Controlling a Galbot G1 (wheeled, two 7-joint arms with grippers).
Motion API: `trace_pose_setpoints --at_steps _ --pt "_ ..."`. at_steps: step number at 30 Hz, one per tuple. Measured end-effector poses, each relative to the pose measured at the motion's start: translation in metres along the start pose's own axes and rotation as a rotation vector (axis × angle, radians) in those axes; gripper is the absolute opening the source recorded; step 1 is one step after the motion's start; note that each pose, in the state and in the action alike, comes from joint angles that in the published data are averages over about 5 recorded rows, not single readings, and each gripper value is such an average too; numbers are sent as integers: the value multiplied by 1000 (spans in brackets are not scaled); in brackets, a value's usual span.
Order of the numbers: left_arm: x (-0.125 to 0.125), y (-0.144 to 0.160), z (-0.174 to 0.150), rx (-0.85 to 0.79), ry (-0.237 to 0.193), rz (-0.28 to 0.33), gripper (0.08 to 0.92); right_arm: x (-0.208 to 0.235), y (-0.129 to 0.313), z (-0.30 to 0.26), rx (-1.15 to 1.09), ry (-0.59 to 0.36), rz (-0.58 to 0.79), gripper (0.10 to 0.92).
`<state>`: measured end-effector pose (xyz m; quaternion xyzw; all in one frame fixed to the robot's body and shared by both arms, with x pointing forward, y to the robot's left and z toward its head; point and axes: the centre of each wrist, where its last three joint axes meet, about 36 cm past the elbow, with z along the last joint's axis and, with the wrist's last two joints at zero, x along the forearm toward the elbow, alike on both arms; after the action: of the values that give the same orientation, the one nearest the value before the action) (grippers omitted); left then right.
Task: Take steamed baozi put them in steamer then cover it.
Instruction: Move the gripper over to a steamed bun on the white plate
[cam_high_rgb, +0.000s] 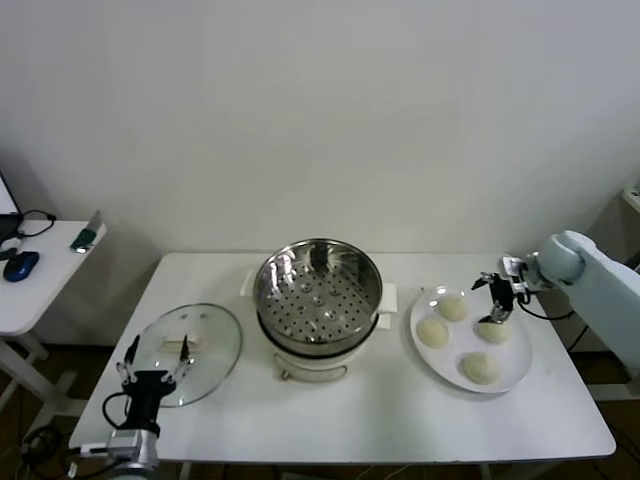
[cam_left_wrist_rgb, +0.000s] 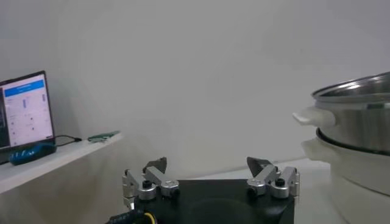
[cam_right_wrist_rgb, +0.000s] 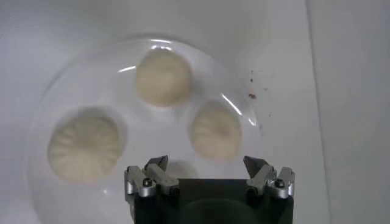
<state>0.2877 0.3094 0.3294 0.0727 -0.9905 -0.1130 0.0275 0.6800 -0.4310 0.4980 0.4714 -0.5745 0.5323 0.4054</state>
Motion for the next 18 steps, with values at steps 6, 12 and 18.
trace_pose_setpoints --at_steps 6,12,18 --pt "2 3 1 -2 2 -1 823 -15 -17 -20 40 57 -40 823" --pt "2 3 2 -3 1 1 823 -28 -26 -34 58 87 -59 823" --pt "5 2 6 -2 9 6 823 -42 -27 -44 68 101 -76 823"
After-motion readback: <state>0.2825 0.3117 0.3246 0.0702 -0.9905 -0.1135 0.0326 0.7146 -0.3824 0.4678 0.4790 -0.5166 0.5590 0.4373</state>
